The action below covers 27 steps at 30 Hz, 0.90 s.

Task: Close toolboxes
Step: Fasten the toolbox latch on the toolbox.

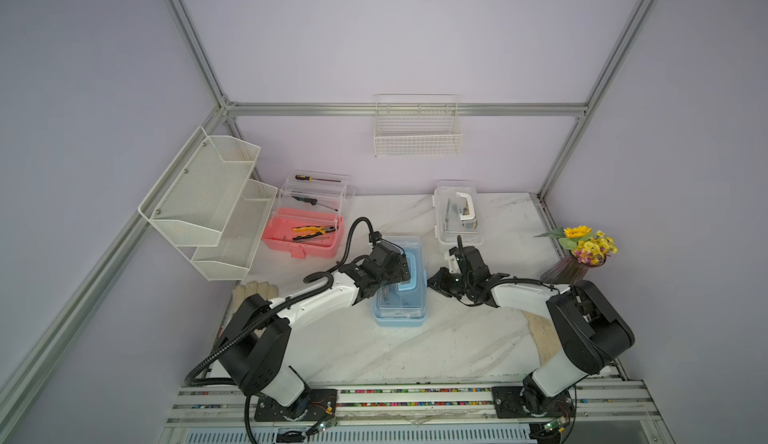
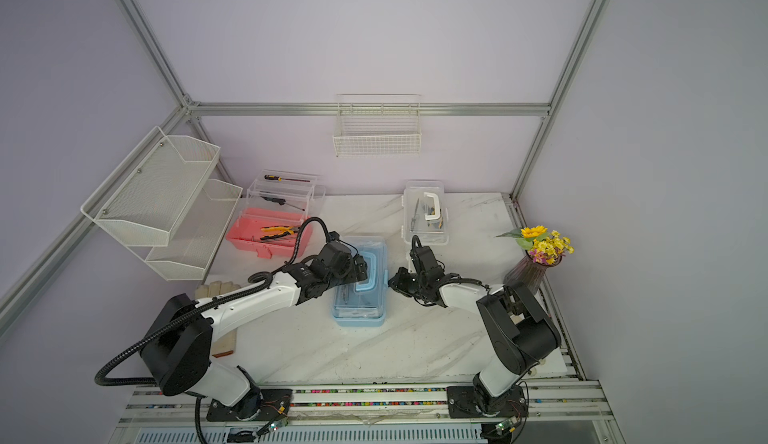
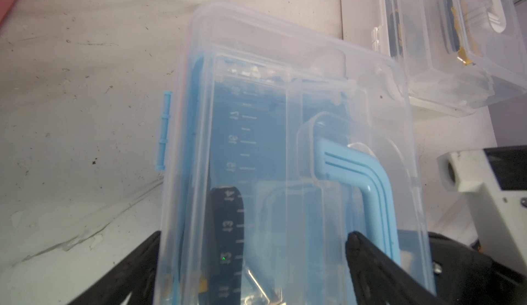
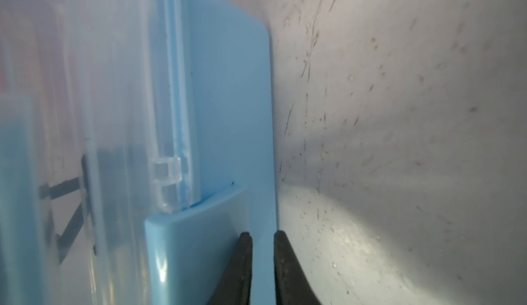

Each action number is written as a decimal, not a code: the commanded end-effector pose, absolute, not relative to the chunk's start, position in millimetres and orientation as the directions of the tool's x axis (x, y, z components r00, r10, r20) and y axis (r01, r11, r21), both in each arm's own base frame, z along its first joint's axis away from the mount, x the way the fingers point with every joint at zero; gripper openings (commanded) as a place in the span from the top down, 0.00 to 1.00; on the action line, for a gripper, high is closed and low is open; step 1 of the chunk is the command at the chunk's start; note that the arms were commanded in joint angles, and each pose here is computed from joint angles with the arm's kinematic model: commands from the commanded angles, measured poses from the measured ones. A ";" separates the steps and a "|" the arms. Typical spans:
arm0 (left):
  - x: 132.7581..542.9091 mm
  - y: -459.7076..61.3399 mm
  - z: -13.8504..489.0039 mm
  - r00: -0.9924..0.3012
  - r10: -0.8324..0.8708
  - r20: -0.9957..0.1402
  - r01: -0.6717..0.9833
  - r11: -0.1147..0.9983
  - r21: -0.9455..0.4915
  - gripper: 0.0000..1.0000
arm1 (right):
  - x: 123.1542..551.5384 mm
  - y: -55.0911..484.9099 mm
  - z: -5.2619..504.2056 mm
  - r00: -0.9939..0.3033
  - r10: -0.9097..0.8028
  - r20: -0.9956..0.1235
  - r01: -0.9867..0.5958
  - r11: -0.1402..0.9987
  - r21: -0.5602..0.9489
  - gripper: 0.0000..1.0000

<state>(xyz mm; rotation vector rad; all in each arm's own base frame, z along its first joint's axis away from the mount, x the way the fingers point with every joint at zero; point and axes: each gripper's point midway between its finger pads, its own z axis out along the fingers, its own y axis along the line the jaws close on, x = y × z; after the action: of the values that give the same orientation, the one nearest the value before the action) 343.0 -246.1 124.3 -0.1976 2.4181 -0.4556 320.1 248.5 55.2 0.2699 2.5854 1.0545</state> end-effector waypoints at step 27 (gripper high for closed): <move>343.7 -251.5 232.0 -0.633 -0.258 -0.730 0.172 0.873 -0.457 0.00 | 276.3 214.8 187.6 -0.813 0.216 -0.541 0.074 0.960 0.271 0.28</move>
<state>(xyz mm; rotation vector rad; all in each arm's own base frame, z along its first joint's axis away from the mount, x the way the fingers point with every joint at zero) 335.7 -257.2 169.7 -0.0915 2.3310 -0.5859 286.5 222.7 196.8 0.1627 2.4697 0.4754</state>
